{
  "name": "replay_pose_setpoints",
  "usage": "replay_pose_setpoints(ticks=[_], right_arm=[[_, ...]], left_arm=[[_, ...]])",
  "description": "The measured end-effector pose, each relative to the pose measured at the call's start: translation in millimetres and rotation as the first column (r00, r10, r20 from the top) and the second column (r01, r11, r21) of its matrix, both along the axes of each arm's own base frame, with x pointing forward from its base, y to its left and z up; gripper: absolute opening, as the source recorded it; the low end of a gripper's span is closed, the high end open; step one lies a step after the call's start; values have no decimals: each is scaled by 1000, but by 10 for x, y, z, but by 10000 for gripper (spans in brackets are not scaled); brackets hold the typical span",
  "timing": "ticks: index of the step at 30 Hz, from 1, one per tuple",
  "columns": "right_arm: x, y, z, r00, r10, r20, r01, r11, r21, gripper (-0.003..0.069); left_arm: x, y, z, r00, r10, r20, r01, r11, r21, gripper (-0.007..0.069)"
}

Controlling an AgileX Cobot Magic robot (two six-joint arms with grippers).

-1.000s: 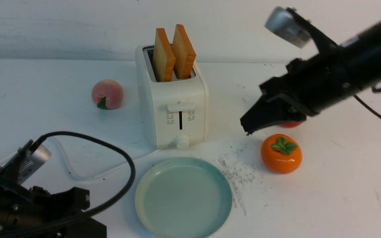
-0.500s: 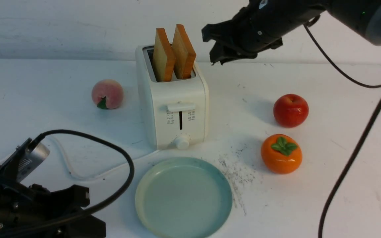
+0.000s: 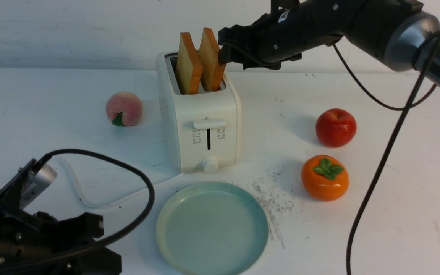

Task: Take toasted bread from bread machine on white table place on plate.
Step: 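Grasp the toast slice in the toaster and pull it up out of the slot with the right gripper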

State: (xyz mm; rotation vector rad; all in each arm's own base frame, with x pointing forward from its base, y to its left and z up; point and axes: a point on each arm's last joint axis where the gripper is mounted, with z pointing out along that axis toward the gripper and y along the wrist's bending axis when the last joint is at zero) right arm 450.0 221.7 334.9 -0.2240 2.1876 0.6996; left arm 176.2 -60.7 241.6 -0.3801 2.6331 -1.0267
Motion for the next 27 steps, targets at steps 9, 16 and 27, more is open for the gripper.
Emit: replay_pose_setpoints(ticks=[9, 16, 27], right_arm=[[33, 78, -82, 1000, 9, 13, -9, 1000, 1, 437], [116, 212, -330, 1000, 11, 14, -11, 1000, -6, 438], [185, 208, -327, 996, -25, 83, 24, 1000, 12, 156]], left_arm=[[3, 0, -4, 1000, 0, -2, 0, 1000, 0, 18], [4, 0, -4, 1000, 1, -2, -1, 1000, 0, 27], [2, 1, -5, 1000, -1, -2, 1, 1000, 2, 36]])
